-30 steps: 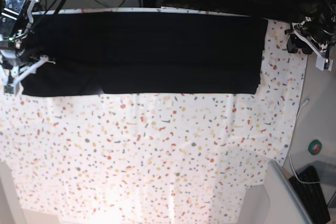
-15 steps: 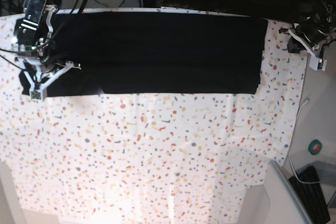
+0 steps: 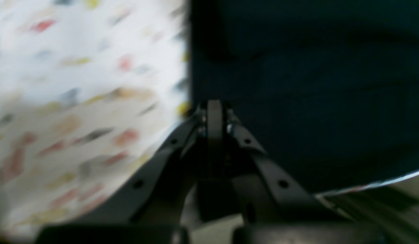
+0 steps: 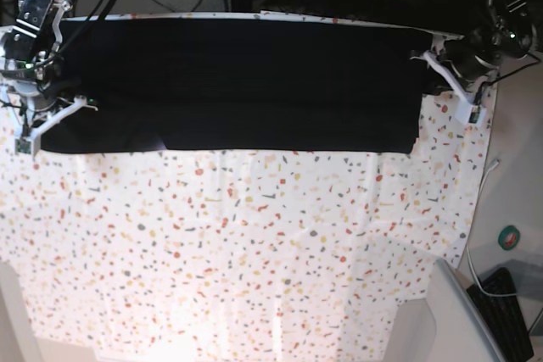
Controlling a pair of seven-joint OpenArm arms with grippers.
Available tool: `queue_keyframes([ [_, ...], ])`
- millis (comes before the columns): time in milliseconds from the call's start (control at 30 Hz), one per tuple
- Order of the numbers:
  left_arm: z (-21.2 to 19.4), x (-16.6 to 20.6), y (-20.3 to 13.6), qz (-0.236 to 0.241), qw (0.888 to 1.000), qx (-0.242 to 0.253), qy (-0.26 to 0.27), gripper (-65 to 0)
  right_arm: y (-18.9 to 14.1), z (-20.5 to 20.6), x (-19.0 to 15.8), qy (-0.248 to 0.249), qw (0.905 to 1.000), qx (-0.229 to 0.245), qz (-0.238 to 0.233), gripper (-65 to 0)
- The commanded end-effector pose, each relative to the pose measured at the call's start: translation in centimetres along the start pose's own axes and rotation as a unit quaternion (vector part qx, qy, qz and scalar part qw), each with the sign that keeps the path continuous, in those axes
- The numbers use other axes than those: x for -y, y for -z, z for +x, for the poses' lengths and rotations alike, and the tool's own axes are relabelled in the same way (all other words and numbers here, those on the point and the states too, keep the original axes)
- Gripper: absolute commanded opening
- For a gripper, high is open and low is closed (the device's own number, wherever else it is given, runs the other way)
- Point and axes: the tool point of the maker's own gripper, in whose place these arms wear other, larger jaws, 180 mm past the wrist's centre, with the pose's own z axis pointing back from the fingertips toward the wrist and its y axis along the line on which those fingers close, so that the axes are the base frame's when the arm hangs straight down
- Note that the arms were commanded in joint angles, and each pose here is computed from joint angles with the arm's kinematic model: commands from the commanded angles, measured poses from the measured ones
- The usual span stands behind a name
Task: Layout the t-shirt on the table in an organized manner, then fold the t-shirt properly
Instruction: 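Grasp the folded shirt's edge with both grippers and pull it taut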
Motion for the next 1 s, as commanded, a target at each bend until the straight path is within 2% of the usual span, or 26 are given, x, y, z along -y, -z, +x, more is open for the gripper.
queue_keyframes([
  [0,2.1,0.8,0.4,-0.008,1.0,0.024,0.008,-65.0,0.2,0.9,0.5,-0.001,0.9999,0.011,-0.005,-65.0],
  [100,2.7,3.5,2.8,-0.035,0.999,0.017,0.002,-65.0,1.8,-1.6,-0.1,0.005,0.9996,-0.028,0.008,-65.0],
  [200,2.4,4.5,5.4,-0.041,0.999,0.019,-0.023,-65.0,3.9,-3.9,-1.2,0.02,0.9967,-0.074,0.026,-65.0],
  [267,1.6,4.5,7.1,-0.03,1.0,0.001,-0.005,-65.0,4.9,-4.8,-1.0,0.022,0.9948,-0.095,0.03,-65.0],
  [367,1.0,4.1,8.9,-0.018,0.999,-0.022,0.018,-65.0,5.8,-4.3,-1.6,0.028,0.9938,-0.1,0.038,-65.0],
  [467,2.3,3.2,10.0,-0.006,0.999,-0.025,0.023,-65.0,6.3,-2.7,-2.1,0.031,0.9947,-0.089,0.042,-65.0],
  [700,7.2,2.3,11.2,-0.002,1.0,0.002,0.019,-65.0,6.2,0.8,-2.2,0.037,0.9972,-0.052,0.04,-65.0],
  [800,8.8,2.7,10.3,-0.002,0.999,0.027,0.031,-65.0,4.4,2.7,-1.0,0.026,0.9993,-0.012,0.023,-65.0],
  [967,9.2,3.8,8.7,-0.002,0.998,0.035,0.054,-65.0,1.5,6.5,0.3,0.011,0.9984,0.056,-0.001,-65.0],
])
